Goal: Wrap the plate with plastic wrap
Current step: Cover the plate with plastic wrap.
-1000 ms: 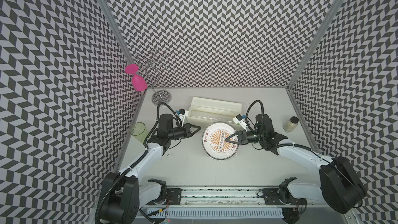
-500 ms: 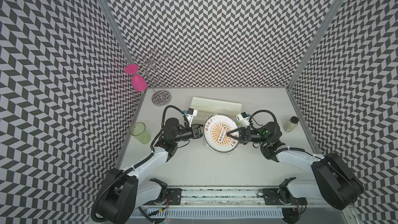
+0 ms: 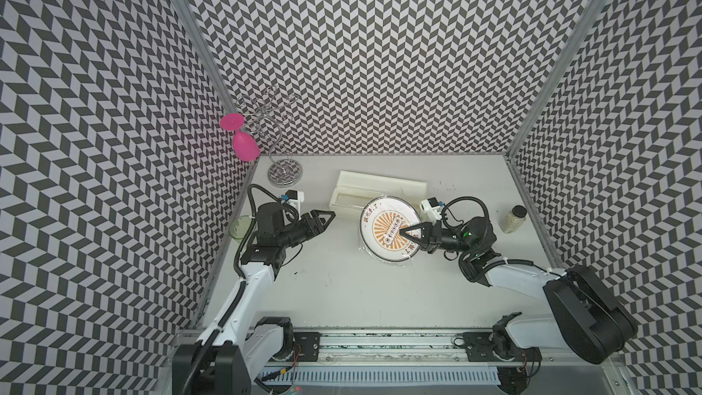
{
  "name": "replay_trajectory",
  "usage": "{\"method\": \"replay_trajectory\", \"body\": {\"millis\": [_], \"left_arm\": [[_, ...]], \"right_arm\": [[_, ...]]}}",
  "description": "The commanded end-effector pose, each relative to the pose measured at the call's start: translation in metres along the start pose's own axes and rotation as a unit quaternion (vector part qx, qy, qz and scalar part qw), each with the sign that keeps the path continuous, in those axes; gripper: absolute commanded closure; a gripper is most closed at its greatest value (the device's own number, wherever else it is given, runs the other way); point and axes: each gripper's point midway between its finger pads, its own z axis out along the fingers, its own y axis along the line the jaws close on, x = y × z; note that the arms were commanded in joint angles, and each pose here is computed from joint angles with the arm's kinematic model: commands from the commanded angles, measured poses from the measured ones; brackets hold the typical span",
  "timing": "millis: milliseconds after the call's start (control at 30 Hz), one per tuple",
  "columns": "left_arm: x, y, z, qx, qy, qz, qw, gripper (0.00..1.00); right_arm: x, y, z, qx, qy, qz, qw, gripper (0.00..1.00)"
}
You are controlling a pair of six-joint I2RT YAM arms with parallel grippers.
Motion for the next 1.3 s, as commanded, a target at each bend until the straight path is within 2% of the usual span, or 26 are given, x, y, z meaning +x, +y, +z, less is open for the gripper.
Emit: {"method": "replay_trajectory", "body": {"millis": [0, 100, 267, 700, 800, 900, 1033, 1133, 1267], "left_arm": [[-0.02, -0.048, -0.012, 0.018, -0.031, 0.096, 0.995, 0.3], [-0.007, -0.064, 0.006, 0.016, -0.011, 0.156, 0.988, 0.23], [0.026, -0.075, 0.042, 0.01, 0.053, 0.207, 0.977, 0.24], [0.055, -0.07, 0.066, 0.027, 0.103, 0.209, 0.972, 0.31], [0.049, -0.058, 0.064, -0.003, 0.103, 0.213, 0.972, 0.32], [0.05, -0.066, 0.062, 0.038, 0.102, 0.188, 0.976, 0.33], [0.073, -0.088, 0.065, 0.114, 0.128, 0.149, 0.974, 0.4], [0.075, -0.103, 0.06, 0.161, 0.121, 0.132, 0.971, 0.49], [0.075, -0.12, 0.053, 0.214, 0.117, 0.114, 0.963, 0.67]], "right_arm": [[-0.016, -0.006, 0.0, 0.055, -0.027, -0.051, 0.997, 1.0], [-0.021, -0.008, 0.002, 0.081, -0.026, -0.069, 0.994, 1.0], [-0.018, -0.006, 0.005, 0.084, -0.016, -0.074, 0.994, 1.0], [-0.011, 0.008, 0.01, 0.062, 0.001, -0.087, 0.994, 1.0], [-0.01, 0.011, 0.01, 0.06, 0.003, -0.089, 0.994, 1.0], [-0.01, 0.015, 0.011, 0.051, 0.004, -0.09, 0.995, 1.0], [-0.011, 0.024, 0.012, 0.03, 0.0, -0.087, 0.996, 1.0], [-0.013, 0.029, 0.012, 0.019, -0.006, -0.087, 0.996, 1.0], [-0.01, 0.031, 0.012, 0.003, -0.003, -0.085, 0.996, 1.0]]}}
